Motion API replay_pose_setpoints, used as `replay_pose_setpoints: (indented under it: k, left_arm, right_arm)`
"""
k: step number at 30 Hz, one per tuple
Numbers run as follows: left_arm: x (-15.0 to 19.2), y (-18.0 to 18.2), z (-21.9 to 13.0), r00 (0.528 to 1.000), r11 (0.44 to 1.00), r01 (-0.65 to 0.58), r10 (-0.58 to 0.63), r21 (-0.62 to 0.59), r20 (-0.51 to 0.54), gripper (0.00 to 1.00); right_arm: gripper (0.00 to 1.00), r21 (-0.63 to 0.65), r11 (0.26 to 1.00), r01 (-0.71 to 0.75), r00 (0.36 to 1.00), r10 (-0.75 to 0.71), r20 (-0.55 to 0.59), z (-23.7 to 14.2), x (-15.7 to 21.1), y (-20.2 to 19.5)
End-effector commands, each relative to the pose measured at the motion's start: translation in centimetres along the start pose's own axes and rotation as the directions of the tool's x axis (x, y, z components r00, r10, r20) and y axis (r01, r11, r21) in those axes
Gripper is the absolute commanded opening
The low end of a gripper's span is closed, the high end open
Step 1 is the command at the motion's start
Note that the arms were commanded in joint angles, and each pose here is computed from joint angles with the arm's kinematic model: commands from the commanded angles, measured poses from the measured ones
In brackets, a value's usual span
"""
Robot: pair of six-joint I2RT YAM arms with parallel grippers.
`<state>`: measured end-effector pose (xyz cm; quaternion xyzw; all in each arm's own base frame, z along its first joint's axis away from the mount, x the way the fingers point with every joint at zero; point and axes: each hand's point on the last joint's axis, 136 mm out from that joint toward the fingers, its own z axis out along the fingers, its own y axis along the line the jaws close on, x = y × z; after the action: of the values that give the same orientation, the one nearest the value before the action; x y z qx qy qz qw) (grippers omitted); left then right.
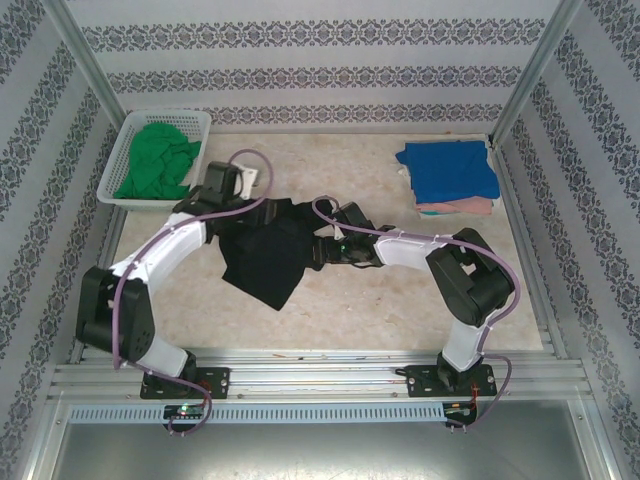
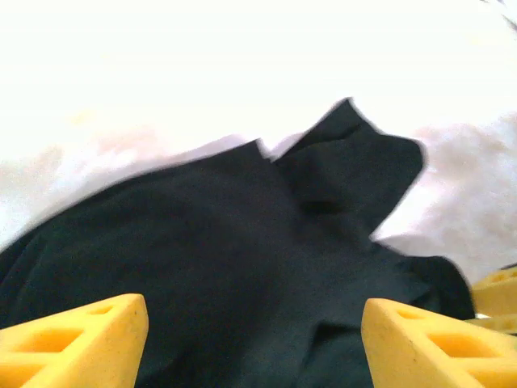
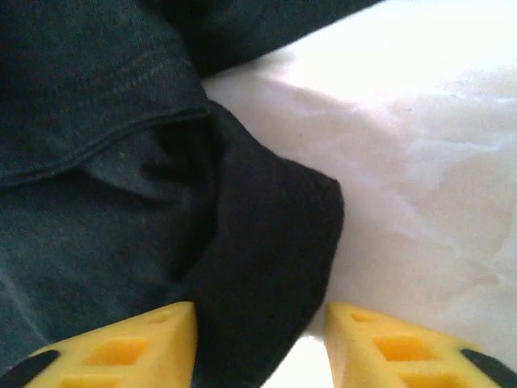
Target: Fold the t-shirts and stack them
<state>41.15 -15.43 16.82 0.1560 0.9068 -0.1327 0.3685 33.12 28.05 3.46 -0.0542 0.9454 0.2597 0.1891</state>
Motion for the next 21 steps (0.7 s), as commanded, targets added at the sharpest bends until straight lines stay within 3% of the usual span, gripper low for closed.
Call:
replay_pose_setpoints:
  k: [1,7,14,16,19,21]
  left_arm:
    - [1.0,-3.3,3.3,0.966,0.966,-0.237,0.246,0.106,-0.082,0.71]
    - [1.4,-5.8,6.3,0.935,0.907,-0.307,0.344,0.289,-0.087,0.71]
    - [3.9,-6.6,8.3,0.886,0.843,-0.354,0.441,0.404,-0.144,0.72]
    - [4.5,-6.6,9.0,0.873,0.834,-0.363,0.46,0.417,-0.161,0.63]
    - [3.9,-6.7,8.6,0.887,0.841,-0.356,0.441,0.408,-0.136,0.31]
    - [2.9,-7.1,7.5,0.9,0.843,-0.355,0.425,0.405,-0.098,0.15]
  right_arm:
    - [0.36,-0.063,0.998,-0.01,0.999,0.013,0.042,0.2,-1.3,1.7]
    - [0.01,-0.095,0.993,-0.073,0.994,0.081,0.079,-1.0,-1.7,0.9]
    - [0.0,-0.075,0.988,-0.138,0.972,0.149,0.18,-5.5,-3.1,-2.4]
    - [0.0,-0.059,0.99,-0.128,0.971,0.137,0.195,-6.5,-3.5,-3.0]
    - [0.0,-0.041,0.992,-0.121,0.968,0.127,0.215,-7.7,-4.6,-3.8]
    - [0.0,-0.047,0.992,-0.114,0.966,0.122,0.229,-8.6,-5.5,-4.2]
